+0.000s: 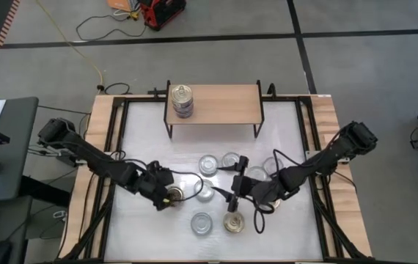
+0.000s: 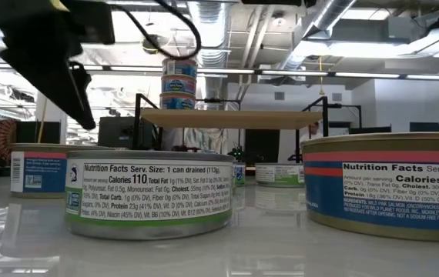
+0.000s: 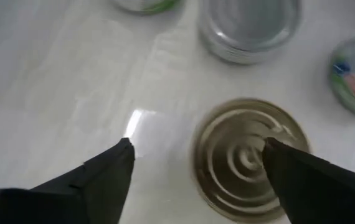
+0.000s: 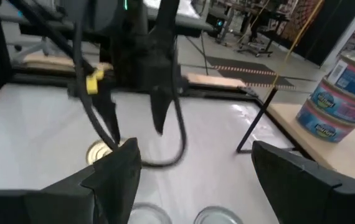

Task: Stack canned seafood by type on shelf
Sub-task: Stack the blue tuna can on top of the other blue tuna cans on the shelf

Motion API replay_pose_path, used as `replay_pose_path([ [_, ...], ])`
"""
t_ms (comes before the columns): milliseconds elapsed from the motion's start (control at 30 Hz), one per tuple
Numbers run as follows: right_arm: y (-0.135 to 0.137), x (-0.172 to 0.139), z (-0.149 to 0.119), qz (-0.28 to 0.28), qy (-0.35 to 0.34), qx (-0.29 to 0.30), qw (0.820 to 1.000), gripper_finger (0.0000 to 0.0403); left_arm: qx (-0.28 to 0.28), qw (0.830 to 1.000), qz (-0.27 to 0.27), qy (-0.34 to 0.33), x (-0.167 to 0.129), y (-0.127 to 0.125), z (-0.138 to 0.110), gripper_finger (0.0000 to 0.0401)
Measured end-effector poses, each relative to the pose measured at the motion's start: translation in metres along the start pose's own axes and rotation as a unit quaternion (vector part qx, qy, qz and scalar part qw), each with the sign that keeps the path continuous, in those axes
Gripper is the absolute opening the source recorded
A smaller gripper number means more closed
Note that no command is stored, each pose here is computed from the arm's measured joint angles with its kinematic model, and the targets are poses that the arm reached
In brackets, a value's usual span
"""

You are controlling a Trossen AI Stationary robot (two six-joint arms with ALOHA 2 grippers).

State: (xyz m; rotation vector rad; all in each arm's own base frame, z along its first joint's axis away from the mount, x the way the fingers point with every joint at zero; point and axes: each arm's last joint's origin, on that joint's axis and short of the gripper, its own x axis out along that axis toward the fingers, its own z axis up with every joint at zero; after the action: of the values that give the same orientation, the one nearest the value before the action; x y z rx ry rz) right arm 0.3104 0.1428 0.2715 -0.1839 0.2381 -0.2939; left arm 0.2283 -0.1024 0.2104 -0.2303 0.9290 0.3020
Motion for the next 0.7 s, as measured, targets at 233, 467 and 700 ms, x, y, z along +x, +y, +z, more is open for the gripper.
replay_pose_path([
  [233,0.006,-0.005,0.005,0.017,0.002,-0.003,1.0,0.033,-0.049,0.998,-0.033,0.019,0.012,0.008,-0.001,0.022],
  [467,0.012,-0.011,0.006,0.03,0.005,-0.011,0.999,0.033,-0.063,0.997,-0.043,0.021,0.015,0.008,0.0,0.0132],
  [700,0.013,-0.013,0.006,0.033,0.005,-0.007,0.999,0.033,-0.058,0.997,-0.026,0.033,0.016,0.011,-0.004,0.0104],
])
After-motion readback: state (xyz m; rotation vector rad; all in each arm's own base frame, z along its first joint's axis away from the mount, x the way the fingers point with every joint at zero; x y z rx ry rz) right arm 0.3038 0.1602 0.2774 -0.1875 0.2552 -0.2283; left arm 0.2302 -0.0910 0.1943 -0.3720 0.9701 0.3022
